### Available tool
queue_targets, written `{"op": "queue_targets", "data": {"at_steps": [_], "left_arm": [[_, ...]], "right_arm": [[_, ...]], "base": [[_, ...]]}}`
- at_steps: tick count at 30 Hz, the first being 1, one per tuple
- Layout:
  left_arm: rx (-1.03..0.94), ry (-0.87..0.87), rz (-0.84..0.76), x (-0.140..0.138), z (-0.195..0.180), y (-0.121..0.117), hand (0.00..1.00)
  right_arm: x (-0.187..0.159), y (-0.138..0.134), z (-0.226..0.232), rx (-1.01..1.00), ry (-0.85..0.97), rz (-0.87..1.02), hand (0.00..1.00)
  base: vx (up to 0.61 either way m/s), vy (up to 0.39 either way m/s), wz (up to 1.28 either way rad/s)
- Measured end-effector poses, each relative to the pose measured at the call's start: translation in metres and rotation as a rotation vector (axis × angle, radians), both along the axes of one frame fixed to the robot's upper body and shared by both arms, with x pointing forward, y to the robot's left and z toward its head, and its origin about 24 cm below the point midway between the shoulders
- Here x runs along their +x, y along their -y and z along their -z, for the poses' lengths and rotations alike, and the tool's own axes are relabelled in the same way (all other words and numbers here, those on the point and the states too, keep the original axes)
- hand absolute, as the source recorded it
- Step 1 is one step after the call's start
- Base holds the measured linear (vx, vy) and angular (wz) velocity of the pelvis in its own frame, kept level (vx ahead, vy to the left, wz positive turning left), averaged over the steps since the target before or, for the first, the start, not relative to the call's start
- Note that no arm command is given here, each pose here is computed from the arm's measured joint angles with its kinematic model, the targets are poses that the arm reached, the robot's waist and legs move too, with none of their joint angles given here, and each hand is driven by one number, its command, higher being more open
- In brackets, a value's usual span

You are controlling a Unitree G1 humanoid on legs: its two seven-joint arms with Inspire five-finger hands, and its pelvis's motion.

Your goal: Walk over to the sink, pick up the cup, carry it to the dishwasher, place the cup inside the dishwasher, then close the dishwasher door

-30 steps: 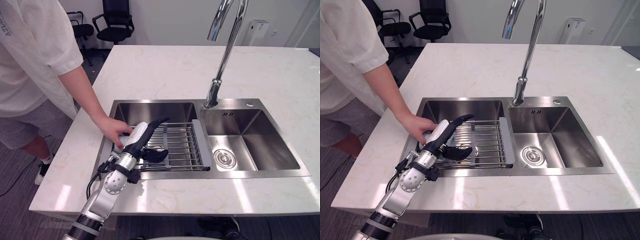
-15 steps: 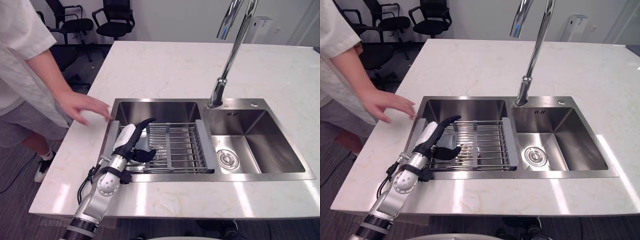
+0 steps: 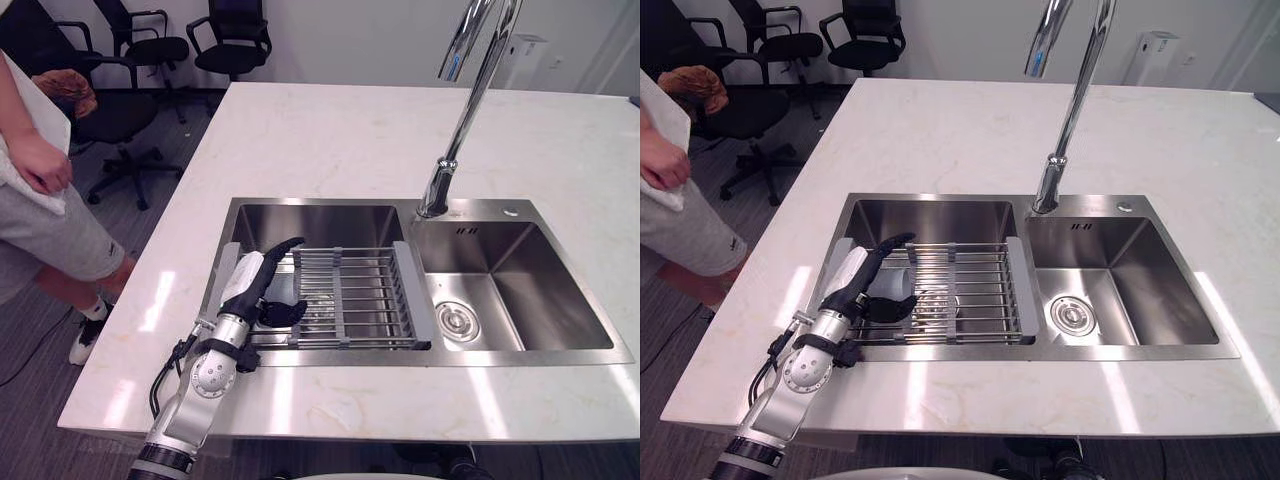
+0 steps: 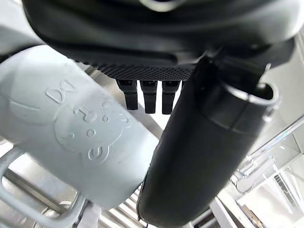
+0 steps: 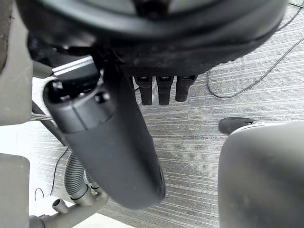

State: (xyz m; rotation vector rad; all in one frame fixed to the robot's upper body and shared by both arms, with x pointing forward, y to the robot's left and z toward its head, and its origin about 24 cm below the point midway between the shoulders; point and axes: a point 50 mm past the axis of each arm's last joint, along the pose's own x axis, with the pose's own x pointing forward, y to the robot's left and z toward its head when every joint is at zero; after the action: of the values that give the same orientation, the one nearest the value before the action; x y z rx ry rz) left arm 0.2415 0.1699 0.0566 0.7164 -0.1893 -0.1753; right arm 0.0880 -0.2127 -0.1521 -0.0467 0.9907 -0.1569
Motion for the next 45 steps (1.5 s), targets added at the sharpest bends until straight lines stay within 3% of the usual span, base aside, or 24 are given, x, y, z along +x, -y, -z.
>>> {"op": "queue_targets", "data": {"at_steps": [31,45], "left_arm": [[0.074,0.097,-0.191,-0.007,-0.017,-0.046,0.90],[0.128,0.080,-0.163,-0.019,-0.022,-0.064,0.90]], "right_arm": [[-0.007,0.005,0.002,-0.017,-0.034,-0.014,0.90],[-0.010,0.006,0.003,-0.031,-0.050,-0.035,0.90]], "base": [[-0.01,-0.001,0.00],[0.00,0.000,0.00]]}}
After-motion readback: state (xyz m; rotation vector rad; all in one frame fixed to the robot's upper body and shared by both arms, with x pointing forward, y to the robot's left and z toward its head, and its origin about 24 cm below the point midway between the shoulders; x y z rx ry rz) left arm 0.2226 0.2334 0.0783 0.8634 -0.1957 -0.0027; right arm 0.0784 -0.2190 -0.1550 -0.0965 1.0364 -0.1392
